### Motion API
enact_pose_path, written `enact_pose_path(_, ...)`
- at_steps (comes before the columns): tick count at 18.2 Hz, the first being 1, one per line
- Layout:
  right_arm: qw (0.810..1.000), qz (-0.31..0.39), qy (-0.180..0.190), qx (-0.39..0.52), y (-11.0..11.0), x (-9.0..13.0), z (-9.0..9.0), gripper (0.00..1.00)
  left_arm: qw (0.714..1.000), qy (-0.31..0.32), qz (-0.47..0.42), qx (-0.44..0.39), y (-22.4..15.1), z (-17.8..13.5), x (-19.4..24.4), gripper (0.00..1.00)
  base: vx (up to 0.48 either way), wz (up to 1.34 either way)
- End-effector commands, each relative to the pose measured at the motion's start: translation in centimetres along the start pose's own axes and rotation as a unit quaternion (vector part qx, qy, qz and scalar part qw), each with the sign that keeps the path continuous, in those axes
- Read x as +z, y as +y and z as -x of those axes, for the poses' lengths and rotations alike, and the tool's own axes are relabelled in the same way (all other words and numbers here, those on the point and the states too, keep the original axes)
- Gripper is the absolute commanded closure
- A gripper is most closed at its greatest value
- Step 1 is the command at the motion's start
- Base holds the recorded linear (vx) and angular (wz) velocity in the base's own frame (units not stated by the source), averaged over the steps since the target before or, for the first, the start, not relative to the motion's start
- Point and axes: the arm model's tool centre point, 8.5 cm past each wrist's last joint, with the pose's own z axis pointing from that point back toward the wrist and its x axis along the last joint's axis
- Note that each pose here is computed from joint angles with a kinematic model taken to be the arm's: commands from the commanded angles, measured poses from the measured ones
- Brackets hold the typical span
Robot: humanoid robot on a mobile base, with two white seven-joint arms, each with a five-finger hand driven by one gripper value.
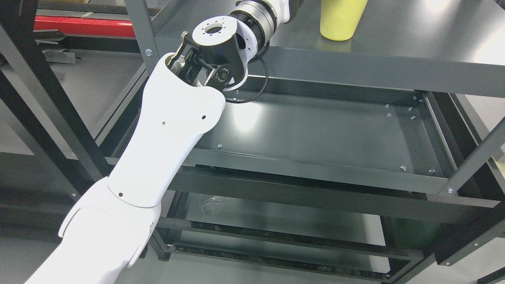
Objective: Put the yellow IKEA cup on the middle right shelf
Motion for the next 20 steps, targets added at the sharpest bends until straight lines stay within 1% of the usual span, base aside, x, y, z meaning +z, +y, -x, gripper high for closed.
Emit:
enact_pose_path(1,1.000,0.006,0.007,-0.002,-1.0,-0.1,0.9,0.01,0.999,-0.054,0.003,0.005,0.5,-3.5,1.6,0.01,-0.026,0.02)
enact_pose_path(7,1.000,0.006,0.007,-0.002,-1.0,-0.1,0.9,0.01,0.995,-0.093,0.018,0.010,-0.2,-5.8,3.2,0.01,-0.049,0.00)
enact_pose_path(12,1.000,0.006,0.007,-0.002,-1.0,-0.1,0.9,0.01,0.995,-0.093,0.024,0.014,-0.4,-5.1,3.9,0.01,-0.132,-0.02)
enact_pose_path(15,1.000,0.006,0.007,-0.002,-1.0,-0.1,0.9,0.01,0.995,-0.090,0.027,0.017,-0.5,-4.4,4.1,0.01,-0.171,-0.03)
enact_pose_path(16,1.000,0.006,0.007,-0.002,-1.0,-0.1,0.9,0.01,0.996,-0.084,0.033,0.018,-0.7,-3.6,4.2,0.01,-0.206,0.05)
enact_pose_path(18,1.000,0.006,0.007,-0.002,-1.0,-0.1,0.9,0.01,0.994,-0.070,0.081,0.026,-1.1,-1.2,4.4,0.01,-0.203,0.10)
enact_pose_path(20,1.000,0.006,0.007,-0.002,-1.0,-0.1,0.9,0.01,0.986,-0.093,0.133,0.025,-1.5,0.6,4.9,0.01,-0.223,0.17)
